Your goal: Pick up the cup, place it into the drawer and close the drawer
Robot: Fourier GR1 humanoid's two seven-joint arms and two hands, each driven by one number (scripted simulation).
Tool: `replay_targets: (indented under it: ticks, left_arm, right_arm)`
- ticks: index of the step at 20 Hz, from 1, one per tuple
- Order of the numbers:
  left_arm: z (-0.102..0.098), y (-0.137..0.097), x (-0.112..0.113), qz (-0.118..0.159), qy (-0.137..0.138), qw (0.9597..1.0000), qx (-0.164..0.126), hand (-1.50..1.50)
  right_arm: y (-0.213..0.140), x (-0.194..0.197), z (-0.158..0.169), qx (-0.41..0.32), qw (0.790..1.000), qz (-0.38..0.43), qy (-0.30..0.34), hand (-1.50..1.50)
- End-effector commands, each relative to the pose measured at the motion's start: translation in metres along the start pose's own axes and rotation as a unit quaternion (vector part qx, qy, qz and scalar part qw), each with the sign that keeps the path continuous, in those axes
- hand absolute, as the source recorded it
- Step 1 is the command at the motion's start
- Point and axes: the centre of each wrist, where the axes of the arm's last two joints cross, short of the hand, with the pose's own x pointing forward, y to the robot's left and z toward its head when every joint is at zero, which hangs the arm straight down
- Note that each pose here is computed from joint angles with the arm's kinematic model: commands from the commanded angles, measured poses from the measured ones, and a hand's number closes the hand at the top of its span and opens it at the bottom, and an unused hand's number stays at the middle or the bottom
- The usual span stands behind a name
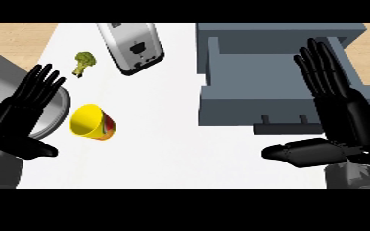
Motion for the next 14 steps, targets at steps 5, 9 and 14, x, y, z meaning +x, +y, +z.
replay_targets:
  ticks: [5,9,14]
  left_arm:
    - [-0.001,0.018,-0.046,-0.025,0.033,0.9988,0.026,-1.50]
    - [0.023,0.028,-0.080,-0.032,0.055,0.9971,0.042,-1.50]
    - [0.032,0.035,-0.102,-0.022,0.061,0.9969,0.044,-1.50]
  right_arm:
    - [-0.015,-0.007,-0.007,-0.001,1.000,0.006,-0.009,-1.50]
    - [-0.028,0.012,-0.031,0.000,1.000,-0.001,-0.018,-1.50]
    - [-0.018,0.009,-0.037,-0.001,1.000,0.003,-0.010,-1.50]
